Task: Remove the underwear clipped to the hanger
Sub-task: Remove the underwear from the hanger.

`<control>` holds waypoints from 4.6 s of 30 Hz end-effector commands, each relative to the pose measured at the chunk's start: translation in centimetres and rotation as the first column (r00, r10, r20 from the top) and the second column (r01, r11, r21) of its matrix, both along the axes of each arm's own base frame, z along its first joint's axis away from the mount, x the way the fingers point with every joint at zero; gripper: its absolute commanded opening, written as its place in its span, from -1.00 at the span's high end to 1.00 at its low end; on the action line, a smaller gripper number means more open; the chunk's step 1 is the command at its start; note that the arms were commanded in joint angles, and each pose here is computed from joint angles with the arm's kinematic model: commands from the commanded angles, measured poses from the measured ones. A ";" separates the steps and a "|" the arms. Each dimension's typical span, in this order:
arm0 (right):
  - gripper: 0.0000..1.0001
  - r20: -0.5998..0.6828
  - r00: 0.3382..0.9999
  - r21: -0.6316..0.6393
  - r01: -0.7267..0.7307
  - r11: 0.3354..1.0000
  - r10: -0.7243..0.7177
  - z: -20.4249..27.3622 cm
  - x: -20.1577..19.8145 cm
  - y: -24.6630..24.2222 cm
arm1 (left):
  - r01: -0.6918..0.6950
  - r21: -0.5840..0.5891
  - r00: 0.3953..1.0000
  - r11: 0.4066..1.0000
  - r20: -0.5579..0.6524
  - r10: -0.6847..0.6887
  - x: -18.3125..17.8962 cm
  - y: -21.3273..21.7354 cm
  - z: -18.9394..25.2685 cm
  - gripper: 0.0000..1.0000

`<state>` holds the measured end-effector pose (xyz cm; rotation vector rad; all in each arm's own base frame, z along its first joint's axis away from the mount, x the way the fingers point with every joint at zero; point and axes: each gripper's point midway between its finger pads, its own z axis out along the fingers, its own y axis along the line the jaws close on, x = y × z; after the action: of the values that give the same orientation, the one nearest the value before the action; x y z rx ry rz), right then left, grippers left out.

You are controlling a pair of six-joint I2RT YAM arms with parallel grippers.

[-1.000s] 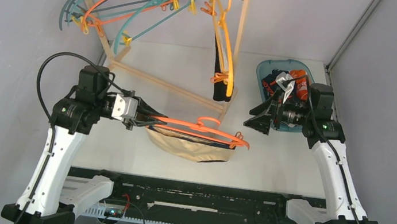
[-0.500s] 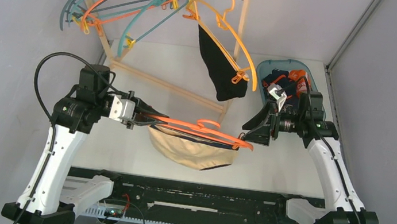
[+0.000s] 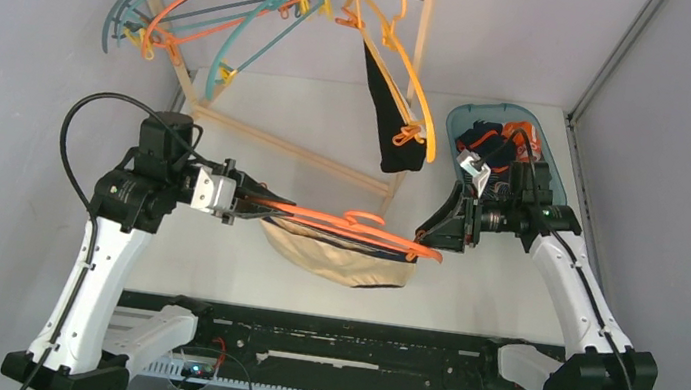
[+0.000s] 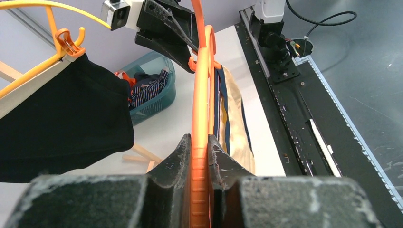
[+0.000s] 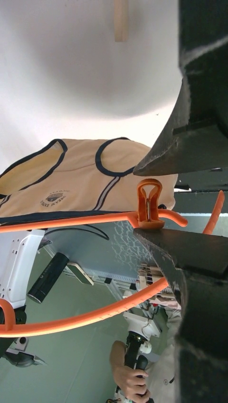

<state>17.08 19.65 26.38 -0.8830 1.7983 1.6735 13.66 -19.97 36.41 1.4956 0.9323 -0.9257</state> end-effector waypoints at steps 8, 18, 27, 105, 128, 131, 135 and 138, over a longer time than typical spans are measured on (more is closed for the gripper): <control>0.48 0.052 0.999 0.036 -0.012 0.999 0.011 0.8 0.3 -0.1 | 0.012 -0.016 0.996 1.000 0.084 -0.010 0.2 -0.3 0.7 1.00; 0.27 0.077 0.997 0.024 -0.017 1.000 0.015 0.9 -0.1 0.0 | -0.031 -0.006 0.996 1.000 0.087 0.031 1.1 -0.4 0.9 1.00; 0.43 0.101 0.995 0.021 -0.028 0.999 0.026 1.0 -0.5 0.3 | -0.084 -0.012 0.993 0.996 0.080 0.084 2.3 -0.5 1.4 1.00; 1.00 0.233 0.966 -0.050 0.124 0.991 -0.109 3.3 2.3 -0.3 | -0.128 -0.004 0.990 0.992 0.057 0.128 2.5 -1.1 1.0 1.00; 1.00 0.221 0.948 -0.036 0.244 0.969 -0.231 5.1 4.1 -1.1 | -0.179 -0.022 0.982 0.984 0.052 0.180 3.2 -1.0 1.6 1.00; 1.00 0.214 0.952 -0.034 0.231 0.972 -0.218 5.0 3.9 -0.9 | -0.180 -0.022 0.982 0.983 0.059 0.181 3.4 -1.0 1.5 1.00; 1.00 0.178 0.967 -0.052 0.195 0.979 -0.183 4.2 3.3 -0.3 | -0.190 -0.022 0.978 0.982 0.081 0.191 3.6 -0.9 1.7 1.00; 1.00 0.158 0.975 -0.060 0.169 0.984 -0.158 3.5 3.0 0.3 | -0.193 -0.023 0.976 0.981 0.098 0.194 3.8 -0.9 1.9 1.00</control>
<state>20.50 19.11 28.81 -0.7980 1.8220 1.3813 17.30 -20.88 36.82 1.3923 1.0508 -0.7707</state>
